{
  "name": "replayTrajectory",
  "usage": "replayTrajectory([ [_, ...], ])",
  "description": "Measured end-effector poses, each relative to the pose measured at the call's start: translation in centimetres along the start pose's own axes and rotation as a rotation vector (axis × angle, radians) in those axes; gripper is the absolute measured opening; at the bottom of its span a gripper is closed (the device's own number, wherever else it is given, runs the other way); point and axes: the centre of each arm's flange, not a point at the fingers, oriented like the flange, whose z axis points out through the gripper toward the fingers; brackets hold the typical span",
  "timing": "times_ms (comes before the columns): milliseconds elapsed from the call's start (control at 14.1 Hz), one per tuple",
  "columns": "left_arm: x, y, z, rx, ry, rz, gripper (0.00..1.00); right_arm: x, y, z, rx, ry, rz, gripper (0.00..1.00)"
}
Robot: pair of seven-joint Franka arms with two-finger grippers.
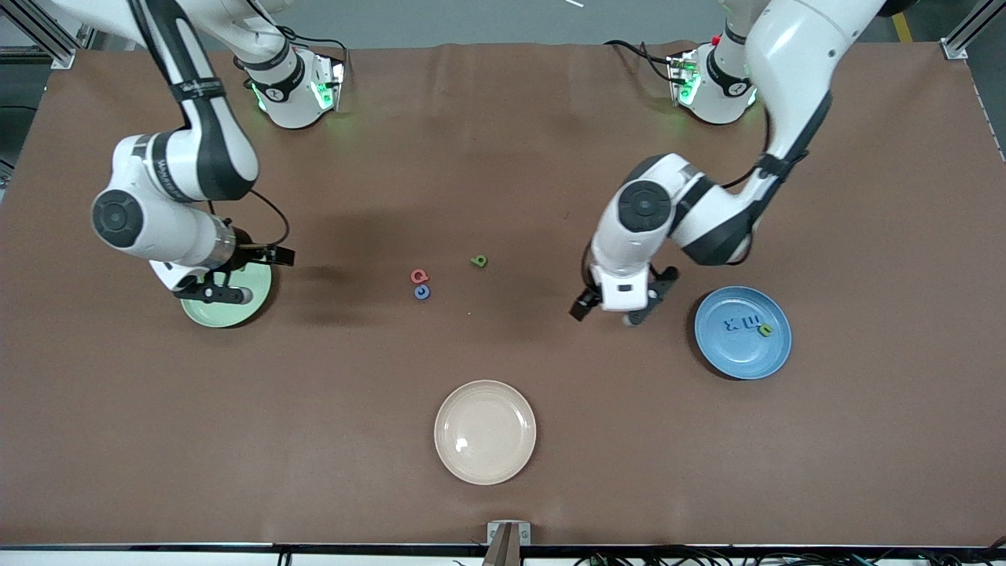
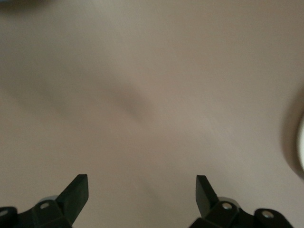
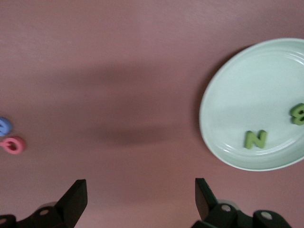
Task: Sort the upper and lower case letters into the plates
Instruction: 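Move the left gripper to the green q while the right reaches the c, then grasp the q with the left gripper while the right gripper grasps the c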
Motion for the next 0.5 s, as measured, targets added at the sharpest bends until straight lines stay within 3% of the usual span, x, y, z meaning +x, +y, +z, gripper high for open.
replayTrajectory([
  [213,-5.1,4.0,3.0,0.022,-0.104,-0.126,0.99,0.5,-6.7,1.6,-0.012,0.043,0.008,1.0],
  [498,-11.7,5.0,7.5,0.071,-0.128,-0.219,0.95,0.8,-14.4,7.2,-0.018,0.104,0.056,1.0],
])
